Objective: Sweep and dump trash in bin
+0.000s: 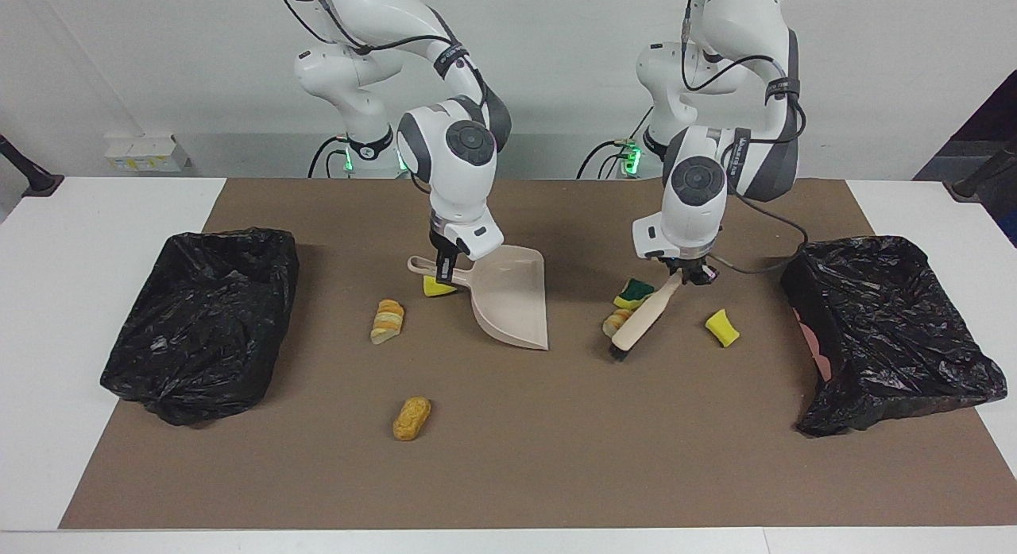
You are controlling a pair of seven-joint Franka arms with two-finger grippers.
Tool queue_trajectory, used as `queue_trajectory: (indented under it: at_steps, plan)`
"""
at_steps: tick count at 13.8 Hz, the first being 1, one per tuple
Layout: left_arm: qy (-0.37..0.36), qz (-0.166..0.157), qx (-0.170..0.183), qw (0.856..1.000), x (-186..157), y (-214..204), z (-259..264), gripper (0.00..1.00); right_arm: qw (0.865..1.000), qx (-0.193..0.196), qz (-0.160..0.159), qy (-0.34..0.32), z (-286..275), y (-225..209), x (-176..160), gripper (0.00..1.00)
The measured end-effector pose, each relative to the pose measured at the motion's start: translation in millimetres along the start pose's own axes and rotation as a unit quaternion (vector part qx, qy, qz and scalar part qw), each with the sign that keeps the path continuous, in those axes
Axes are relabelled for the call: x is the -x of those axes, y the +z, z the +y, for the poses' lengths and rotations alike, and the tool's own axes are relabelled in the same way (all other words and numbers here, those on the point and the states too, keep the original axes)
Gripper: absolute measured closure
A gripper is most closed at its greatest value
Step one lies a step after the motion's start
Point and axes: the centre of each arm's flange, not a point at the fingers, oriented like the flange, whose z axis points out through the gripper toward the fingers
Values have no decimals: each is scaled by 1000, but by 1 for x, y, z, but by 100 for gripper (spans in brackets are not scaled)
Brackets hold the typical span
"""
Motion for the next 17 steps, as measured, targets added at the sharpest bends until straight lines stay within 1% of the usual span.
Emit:
queue_trajectory:
  at_steps: [2,3,5,6,8,9,11,13,15,17]
  plan:
    - [-32,13,-7,999,29,-23,-23,73,1000,0,0,1,0,0,0,68]
    - [-53,12,-5,999,47,-27,-39,73,1000,0,0,1,0,0,0,68]
    - [-102,1,7,995,77,-21,-66,73,1000,0,0,1,0,0,0,68]
    - [-138,-4,12,990,87,-14,-77,73,1000,0,0,2,0,0,0,68]
    - [-216,-13,22,976,104,2,-92,73,1000,0,0,2,0,0,0,68]
    - [-247,-11,22,969,109,8,-95,73,1000,0,0,1,0,0,0,68]
    - [-315,-7,21,949,112,19,-91,73,1000,0,0,2,0,0,0,68]
    - [-368,-17,14,930,114,32,-84,73,1000,-1,0,2,0,1,0,68]
    - [-398,-28,7,917,114,44,-76,73,1000,-1,0,2,0,1,0,68]
    - [-408,-33,7,912,112,57,-67,73,1000,-1,0,2,0,1,0,68]
